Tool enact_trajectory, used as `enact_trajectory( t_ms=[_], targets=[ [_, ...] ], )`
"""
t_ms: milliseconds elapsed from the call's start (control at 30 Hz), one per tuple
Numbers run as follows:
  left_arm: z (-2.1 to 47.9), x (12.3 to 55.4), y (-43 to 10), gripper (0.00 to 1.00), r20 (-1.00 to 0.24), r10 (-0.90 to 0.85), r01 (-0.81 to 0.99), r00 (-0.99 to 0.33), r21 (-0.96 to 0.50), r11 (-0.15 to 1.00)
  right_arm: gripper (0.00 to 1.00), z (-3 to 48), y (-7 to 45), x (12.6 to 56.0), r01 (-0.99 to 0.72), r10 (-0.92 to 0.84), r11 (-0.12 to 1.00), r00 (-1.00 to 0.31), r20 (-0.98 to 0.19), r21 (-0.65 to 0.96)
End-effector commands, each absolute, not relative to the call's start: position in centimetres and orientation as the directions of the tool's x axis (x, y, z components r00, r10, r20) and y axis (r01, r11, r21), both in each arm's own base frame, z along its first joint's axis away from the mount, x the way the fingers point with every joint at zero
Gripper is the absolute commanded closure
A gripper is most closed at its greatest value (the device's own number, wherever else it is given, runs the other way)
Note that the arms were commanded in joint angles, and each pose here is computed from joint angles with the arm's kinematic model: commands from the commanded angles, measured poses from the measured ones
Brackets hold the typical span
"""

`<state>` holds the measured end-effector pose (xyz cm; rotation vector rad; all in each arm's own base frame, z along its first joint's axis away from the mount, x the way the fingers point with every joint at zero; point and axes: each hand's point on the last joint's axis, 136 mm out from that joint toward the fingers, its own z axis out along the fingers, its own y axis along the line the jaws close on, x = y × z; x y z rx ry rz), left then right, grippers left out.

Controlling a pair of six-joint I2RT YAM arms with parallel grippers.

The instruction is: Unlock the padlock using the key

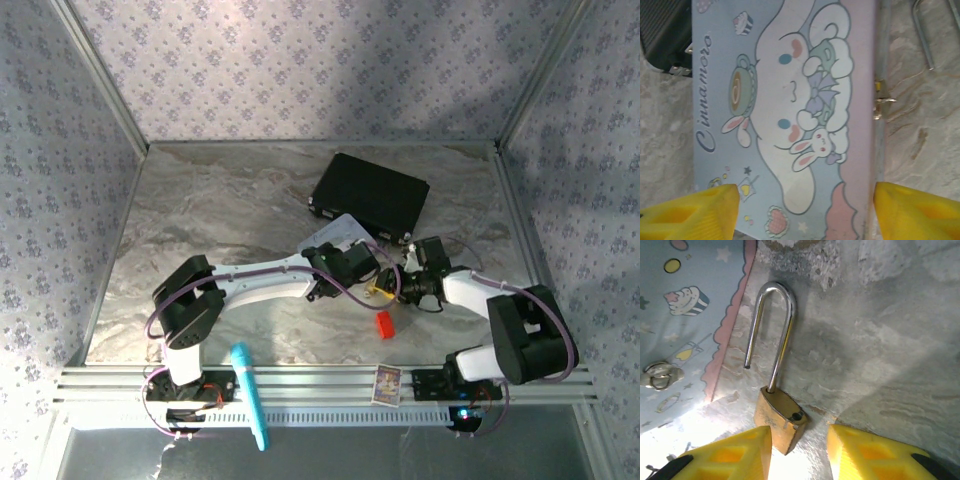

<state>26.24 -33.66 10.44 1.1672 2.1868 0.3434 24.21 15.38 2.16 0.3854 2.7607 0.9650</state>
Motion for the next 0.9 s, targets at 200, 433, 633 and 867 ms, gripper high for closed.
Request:
enact_trajectory(
  t_ms=[200, 433, 633, 867],
  targets=[
    [9.1, 27.2, -29.6, 0.13, -0.383, 0.753, 0.476, -0.536, 0.599, 0.644, 0.56, 0.7, 11.6, 21.1, 0.188, 0.23, 0.935, -0.967, -0.112, 0.301],
    [8.4, 27.8, -25.4, 0.13, -0.35, 0.693, 0.367, -0.63, 0.652, 0.663, 0.46, 3.3, 13.2, 23.3, 0.103, 0.163, 0.963, -0.959, -0.234, 0.249],
    [9.1, 29.0, -21.3, 0.13, -0.396, 0.6, 0.265, -0.695, 0.635, 0.726, 0.44, 4.8, 13.7, 24.8, 0.089, 0.165, 0.962, -0.943, -0.288, 0.259],
    [10.3, 29.5, -20.1, 0.13, -0.484, 0.521, 0.22, -0.703, 0.549, 0.806, 0.31, 6.4, 15.0, 26.3, 0.037, 0.143, 0.953, -0.929, -0.34, 0.301]
  ],
)
